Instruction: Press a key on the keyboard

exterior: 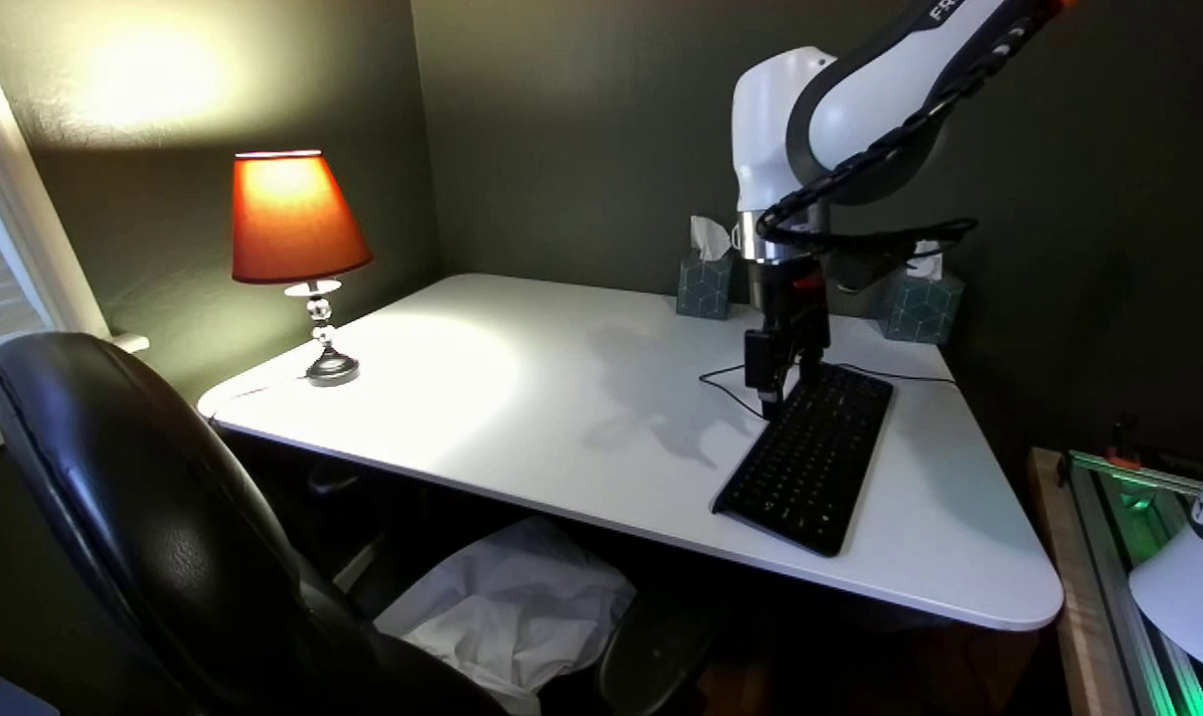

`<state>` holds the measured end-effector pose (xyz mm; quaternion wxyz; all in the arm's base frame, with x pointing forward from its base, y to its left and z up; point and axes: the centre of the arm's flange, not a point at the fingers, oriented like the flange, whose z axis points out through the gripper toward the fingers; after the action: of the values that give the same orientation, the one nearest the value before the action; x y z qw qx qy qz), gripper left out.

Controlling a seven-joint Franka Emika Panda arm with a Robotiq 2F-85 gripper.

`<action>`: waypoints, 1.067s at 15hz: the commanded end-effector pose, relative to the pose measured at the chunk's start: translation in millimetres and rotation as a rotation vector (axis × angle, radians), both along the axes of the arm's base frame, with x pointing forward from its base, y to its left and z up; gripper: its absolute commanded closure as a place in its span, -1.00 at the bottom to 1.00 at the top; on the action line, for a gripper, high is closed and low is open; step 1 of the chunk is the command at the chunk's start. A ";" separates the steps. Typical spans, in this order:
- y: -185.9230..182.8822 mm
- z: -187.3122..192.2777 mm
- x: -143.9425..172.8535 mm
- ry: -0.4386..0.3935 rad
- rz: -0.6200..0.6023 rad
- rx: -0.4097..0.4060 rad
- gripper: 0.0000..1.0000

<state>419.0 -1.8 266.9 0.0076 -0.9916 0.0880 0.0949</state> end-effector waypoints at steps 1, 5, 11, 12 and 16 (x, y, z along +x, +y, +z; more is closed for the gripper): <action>-6.7 22.2 -29.5 -0.059 -0.058 -0.013 -1.00; -12.8 41.2 -42.1 -0.098 -0.113 -0.024 -1.00; -20.7 67.7 -58.9 -0.162 -0.190 -0.048 -1.00; -20.8 72.5 -62.9 -0.167 -0.197 -0.056 -1.00; -25.3 76.2 -49.1 -0.179 -0.198 -0.049 -1.00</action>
<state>369.9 -27.1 343.4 0.0004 -0.9824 0.1868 0.0025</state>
